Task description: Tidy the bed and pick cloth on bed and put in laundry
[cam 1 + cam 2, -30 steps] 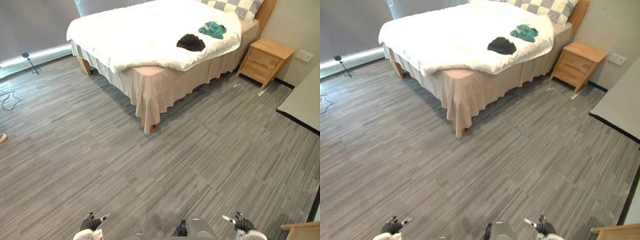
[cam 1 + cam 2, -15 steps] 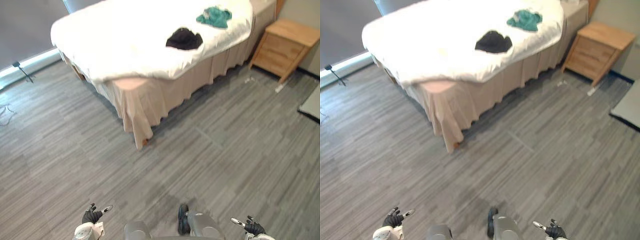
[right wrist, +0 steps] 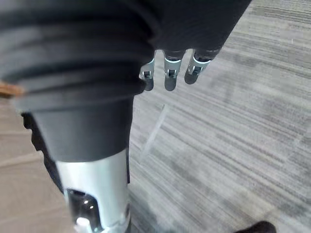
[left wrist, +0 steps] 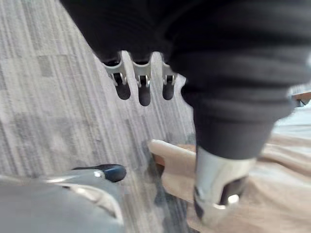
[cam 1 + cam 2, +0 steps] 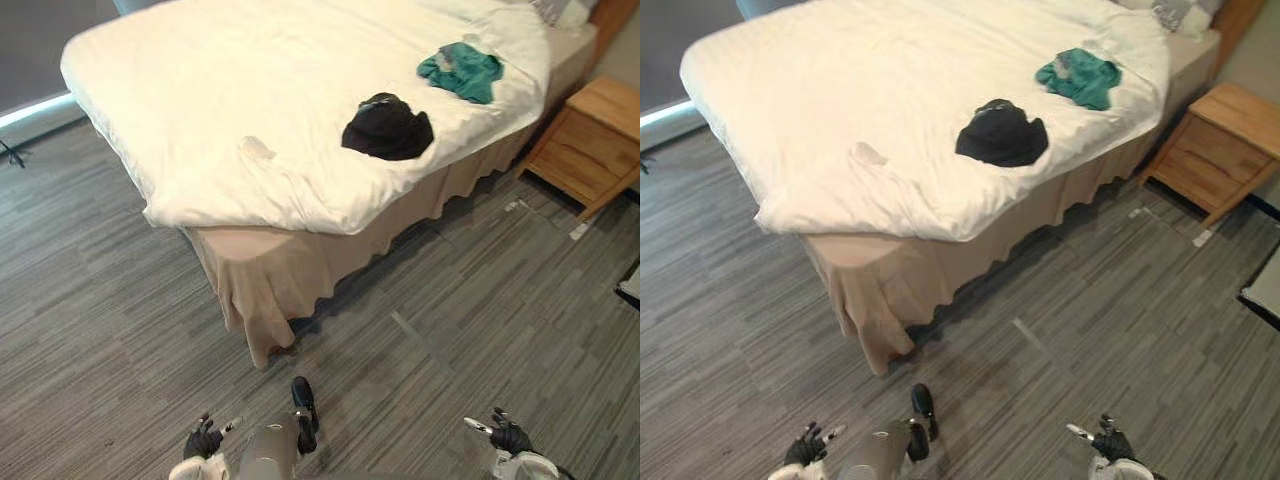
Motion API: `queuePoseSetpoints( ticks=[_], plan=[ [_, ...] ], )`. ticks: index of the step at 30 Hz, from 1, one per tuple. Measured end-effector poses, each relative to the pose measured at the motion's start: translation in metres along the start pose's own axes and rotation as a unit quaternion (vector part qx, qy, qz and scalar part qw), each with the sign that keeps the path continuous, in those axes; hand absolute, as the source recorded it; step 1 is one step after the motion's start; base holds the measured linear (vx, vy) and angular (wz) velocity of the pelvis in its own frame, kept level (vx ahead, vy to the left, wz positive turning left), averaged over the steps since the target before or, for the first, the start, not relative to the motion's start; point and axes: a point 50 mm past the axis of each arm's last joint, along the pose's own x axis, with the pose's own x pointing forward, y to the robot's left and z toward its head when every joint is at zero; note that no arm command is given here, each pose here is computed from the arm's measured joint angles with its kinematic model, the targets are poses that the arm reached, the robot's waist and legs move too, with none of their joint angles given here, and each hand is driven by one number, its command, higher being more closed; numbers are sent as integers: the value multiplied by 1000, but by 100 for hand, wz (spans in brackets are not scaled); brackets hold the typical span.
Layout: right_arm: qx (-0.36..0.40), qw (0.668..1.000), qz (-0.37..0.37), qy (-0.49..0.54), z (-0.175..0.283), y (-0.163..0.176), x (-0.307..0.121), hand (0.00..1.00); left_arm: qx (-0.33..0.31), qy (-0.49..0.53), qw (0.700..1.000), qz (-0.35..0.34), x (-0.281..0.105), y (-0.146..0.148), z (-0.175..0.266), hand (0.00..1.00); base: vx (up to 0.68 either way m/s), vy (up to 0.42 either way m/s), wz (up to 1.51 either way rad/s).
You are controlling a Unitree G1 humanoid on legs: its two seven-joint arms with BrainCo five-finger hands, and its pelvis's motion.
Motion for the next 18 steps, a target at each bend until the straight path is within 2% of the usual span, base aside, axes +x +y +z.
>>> queuePoseSetpoints(
  ticks=[2, 5, 7, 9, 10, 13, 14, 18],
  plan=[
    [11, 1000, 0, 1, -2, 2, 0, 0, -7, -22, 1000, 5, 3, 5, 11, 0, 524, -122, 133],
    [66, 998, -15, 10, -13, 3, -3, 0, -7, -43, 999, 10, 5, 13, 22, 0, 427, -221, 155],
    [110, 993, -26, 26, -26, 4, -7, 0, -7, -42, 999, 13, 4, 15, 21, 0, 519, -392, 129],
    [178, 982, -27, 60, -45, 16, -10, 0, -1, -36, 999, 35, -1, 33, 15, 0, 564, -541, 106],
    [188, 980, -27, 60, -43, 18, -9, 0, -8, -32, 999, 39, -3, 34, 11, 0, 530, -563, 50],
    [201, 977, -25, 59, -31, 16, -4, 0, -47, -14, 998, 35, -7, 19, -5, 0, 256, -304, 29],
    [214, 974, -43, 67, -32, 4, -6, 0, -57, -8, 998, 27, -8, 8, -10, 0, 185, -252, 44],
    [273, 955, -89, 72, -41, -18, -13, 0, -48, 2, 998, 40, -11, 5, -18, 0, 97, -186, 37]
  ],
)
